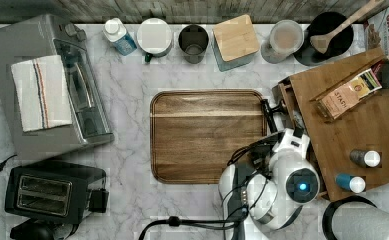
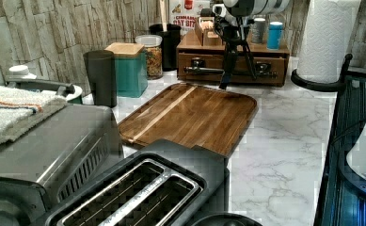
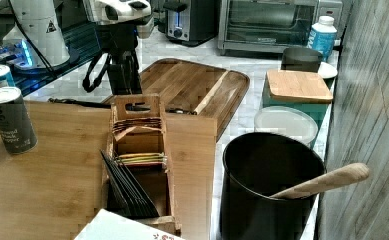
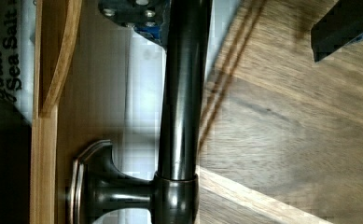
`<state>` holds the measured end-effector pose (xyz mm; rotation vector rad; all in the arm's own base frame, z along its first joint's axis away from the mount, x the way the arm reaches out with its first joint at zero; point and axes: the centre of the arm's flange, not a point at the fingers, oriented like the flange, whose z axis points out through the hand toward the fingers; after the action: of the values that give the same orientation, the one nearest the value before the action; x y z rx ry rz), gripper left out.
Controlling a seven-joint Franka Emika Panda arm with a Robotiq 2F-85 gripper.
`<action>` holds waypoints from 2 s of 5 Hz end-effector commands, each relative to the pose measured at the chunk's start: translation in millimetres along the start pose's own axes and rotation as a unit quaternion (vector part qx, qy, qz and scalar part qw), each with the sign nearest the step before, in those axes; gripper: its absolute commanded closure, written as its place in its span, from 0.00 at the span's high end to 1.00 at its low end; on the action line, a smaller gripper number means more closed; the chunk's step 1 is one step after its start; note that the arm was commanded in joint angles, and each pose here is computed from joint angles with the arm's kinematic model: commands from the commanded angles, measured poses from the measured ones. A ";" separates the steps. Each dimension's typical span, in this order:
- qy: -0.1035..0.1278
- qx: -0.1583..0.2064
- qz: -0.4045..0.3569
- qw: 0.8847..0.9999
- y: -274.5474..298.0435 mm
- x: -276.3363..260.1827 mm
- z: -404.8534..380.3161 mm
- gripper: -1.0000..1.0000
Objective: Open the drawer.
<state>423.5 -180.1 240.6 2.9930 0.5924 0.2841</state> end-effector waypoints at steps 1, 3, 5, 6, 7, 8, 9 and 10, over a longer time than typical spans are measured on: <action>-0.062 0.090 -0.052 0.993 -173.2 -8.3 23.6 1.00; -0.083 0.101 -0.034 0.991 -244.9 -7.4 28.1 1.00; -0.117 0.118 -0.029 0.986 -295.2 -9.6 28.0 1.00; -0.138 0.124 -0.038 0.982 -312.2 -10.7 26.0 1.00; -0.139 0.113 -0.041 0.983 -318.4 -10.4 18.3 1.00; -0.123 0.071 -0.048 0.989 -316.8 -1.5 -4.1 1.00; -0.123 0.071 -0.048 0.989 -316.7 -1.7 -4.0 1.00; -0.123 0.071 -0.048 0.989 -316.7 -1.7 -4.0 1.00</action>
<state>391.0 -9.2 246.3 3.1461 0.2689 0.1695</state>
